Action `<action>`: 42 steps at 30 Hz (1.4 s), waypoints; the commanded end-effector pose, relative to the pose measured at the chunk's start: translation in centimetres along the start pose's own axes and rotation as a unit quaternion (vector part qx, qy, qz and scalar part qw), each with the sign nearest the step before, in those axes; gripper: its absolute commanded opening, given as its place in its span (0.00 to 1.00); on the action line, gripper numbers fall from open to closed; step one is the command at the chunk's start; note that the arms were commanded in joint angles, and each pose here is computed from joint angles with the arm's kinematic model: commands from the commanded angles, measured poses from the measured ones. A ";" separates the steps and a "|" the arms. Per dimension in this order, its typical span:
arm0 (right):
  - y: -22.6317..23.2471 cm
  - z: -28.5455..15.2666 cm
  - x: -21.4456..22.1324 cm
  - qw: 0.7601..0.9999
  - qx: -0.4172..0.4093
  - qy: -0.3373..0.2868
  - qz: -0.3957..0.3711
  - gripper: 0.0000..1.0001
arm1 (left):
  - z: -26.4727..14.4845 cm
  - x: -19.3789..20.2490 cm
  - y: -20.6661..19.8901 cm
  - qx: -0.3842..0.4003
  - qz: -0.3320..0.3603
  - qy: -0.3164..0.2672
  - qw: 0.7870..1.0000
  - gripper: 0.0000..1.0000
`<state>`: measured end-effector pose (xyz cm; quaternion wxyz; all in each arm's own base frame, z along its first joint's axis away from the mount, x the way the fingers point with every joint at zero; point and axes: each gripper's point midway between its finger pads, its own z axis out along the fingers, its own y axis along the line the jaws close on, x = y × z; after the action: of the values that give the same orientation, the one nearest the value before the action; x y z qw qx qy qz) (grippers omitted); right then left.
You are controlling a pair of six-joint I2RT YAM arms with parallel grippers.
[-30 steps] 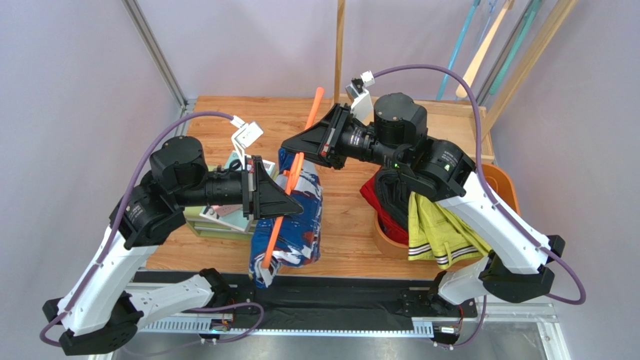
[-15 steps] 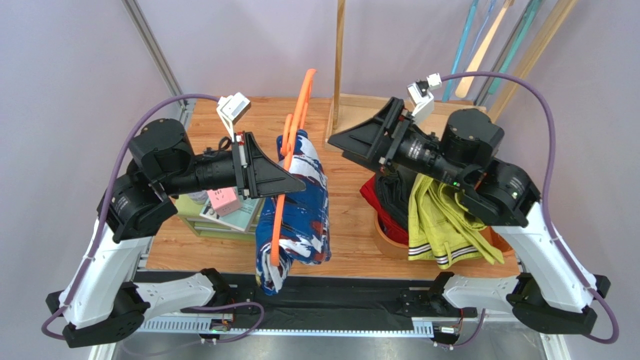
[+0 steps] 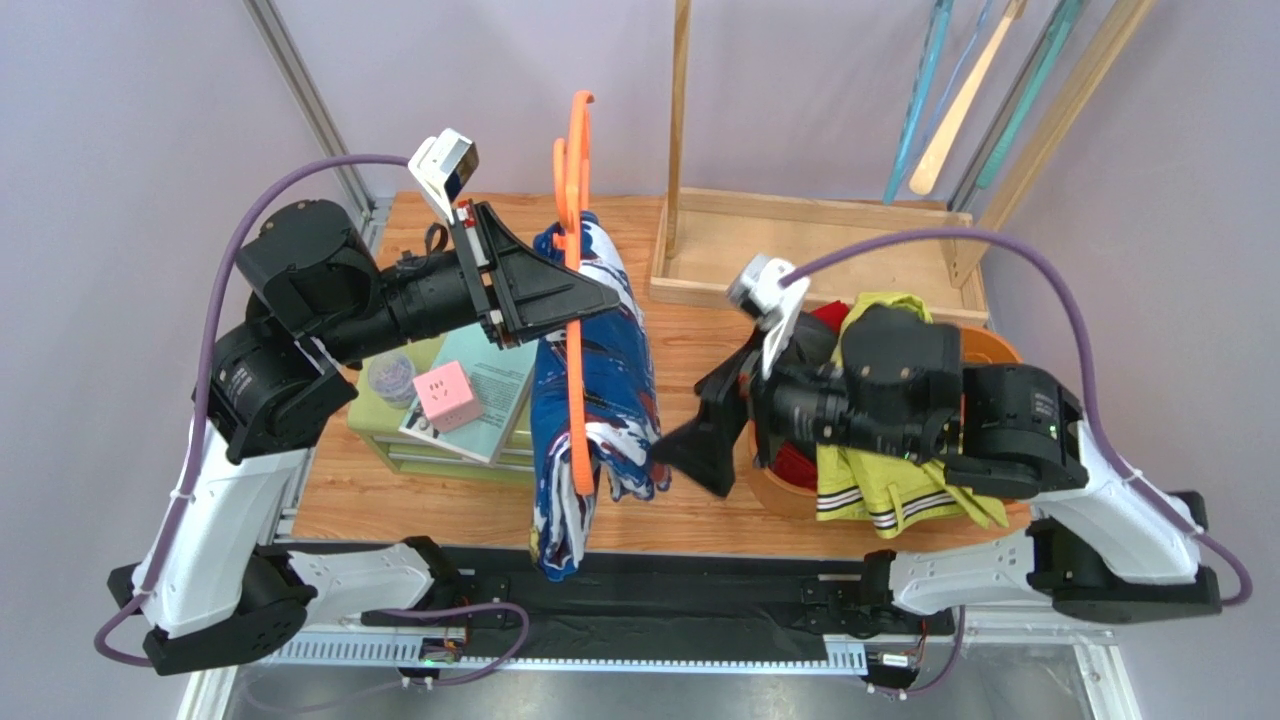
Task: Remove the trousers from the hanger
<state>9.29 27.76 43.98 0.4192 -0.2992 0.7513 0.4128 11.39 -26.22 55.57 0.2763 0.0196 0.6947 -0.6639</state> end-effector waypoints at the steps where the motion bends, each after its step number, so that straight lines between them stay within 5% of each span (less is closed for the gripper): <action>1: 1.1 -0.2 -1.5 0.987 0.034 -0.057 -0.144 1.00 | -2.4 -2.3 -6.3 0.095 0.015 -0.058 0.994 0.00; 7: 2.3 1.3 0.8 0.941 0.123 -0.103 -0.299 1.00 | -3.1 -2.1 -6.9 0.106 0.005 -0.060 0.993 0.00; 13: 3.1 3.1 -0.8 0.900 0.216 -0.142 -0.350 1.00 | -3.9 -1.8 -7.5 0.117 0.002 -0.057 0.991 0.00; 21: 2.7 3.0 -3.3 0.904 0.240 -0.173 -0.308 0.97 | -4.5 -1.3 -7.2 0.118 -0.001 -0.055 0.992 0.00; 30: 3.6 2.7 -5.2 0.907 0.207 -0.214 -0.299 0.81 | -4.7 -0.8 -6.7 0.123 -0.011 -0.053 0.991 0.00; 33: 4.3 3.2 -5.7 0.902 0.204 -0.220 -0.312 0.70 | -4.8 -0.8 -6.4 0.120 -0.012 -0.058 0.991 0.00; 36: 5.2 3.4 -6.5 0.900 0.196 -0.230 -0.315 0.46 | -4.9 -0.7 -5.9 0.116 -0.014 -0.060 0.991 0.00; 37: 5.4 3.4 -6.8 0.900 0.195 -0.235 -0.311 0.22 | -4.9 -0.6 -5.6 0.113 -0.016 -0.061 0.992 0.00; 39: 5.5 3.0 -7.8 0.904 0.202 -0.246 -0.285 0.01 | -5.2 -0.7 -5.5 0.111 -0.014 -0.068 0.991 0.00; 42: 5.4 1.7 -9.3 0.916 0.206 -0.269 -0.217 0.00 | -5.3 -0.7 -4.4 0.093 -0.004 -0.078 0.993 0.00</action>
<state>9.30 35.20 47.36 0.7192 -0.3663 0.5780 0.1205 9.86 -23.29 56.91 0.2780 -0.0360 0.6542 -0.7024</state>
